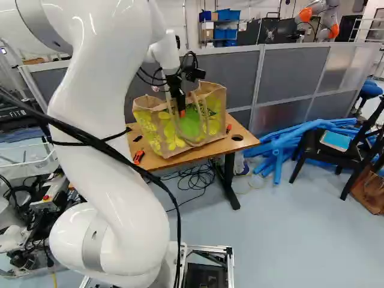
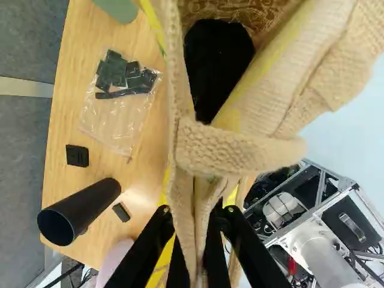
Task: Pick up the bag on the ground and place it on the table
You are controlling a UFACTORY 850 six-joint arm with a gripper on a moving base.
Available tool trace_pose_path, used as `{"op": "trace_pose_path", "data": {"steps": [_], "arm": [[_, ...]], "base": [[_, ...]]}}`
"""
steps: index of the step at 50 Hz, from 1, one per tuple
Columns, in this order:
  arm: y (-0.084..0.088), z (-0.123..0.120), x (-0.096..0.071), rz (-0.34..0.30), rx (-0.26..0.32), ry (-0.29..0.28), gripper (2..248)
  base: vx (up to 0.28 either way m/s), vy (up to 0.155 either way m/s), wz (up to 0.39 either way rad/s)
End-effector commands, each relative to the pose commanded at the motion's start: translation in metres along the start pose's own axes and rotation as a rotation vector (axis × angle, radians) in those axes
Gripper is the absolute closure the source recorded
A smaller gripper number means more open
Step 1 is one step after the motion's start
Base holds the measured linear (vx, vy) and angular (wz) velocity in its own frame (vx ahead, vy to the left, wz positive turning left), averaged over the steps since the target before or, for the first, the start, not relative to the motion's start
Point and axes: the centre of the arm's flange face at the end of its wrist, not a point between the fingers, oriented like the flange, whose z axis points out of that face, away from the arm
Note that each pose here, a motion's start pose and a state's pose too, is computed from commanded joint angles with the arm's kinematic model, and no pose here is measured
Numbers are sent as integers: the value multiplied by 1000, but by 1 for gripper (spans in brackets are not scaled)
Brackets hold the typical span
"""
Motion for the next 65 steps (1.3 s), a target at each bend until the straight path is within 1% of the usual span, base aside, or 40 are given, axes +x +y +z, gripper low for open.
{"op": "trace_pose_path", "data": {"steps": [16,17,21,22,27,28,32,33,37,38,42,43,48,49,53,54,65], "arm": [[0,1,0,0,1,0,229],[0,1,0,0,1,0,225],[0,1,0,0,1,0,225],[0,1,0,0,1,0,195],[0,1,0,0,1,0,195],[0,1,0,0,1,0,158],[0,1,0,0,1,0,158],[0,1,0,0,1,0,122],[0,1,0,0,1,0,122],[0,1,0,0,1,0,86],[0,1,0,0,1,0,86],[0,1,0,0,1,0,49],[0,1,0,0,1,0,49],[0,1,0,0,1,1,13],[0,-2,0,0,5,4,13],[0,-3,0,0,6,6,3],[3,-19,-2,1,25,23,3]], "base": [[0,0,0],[0,0,0],[0,0,0],[0,0,0],[0,0,0],[0,0,0],[0,0,0],[0,0,0],[0,0,0],[0,0,0],[0,0,0],[0,0,0],[0,0,0],[0,0,0],[0,0,0],[0,0,0],[0,0,0]]}}
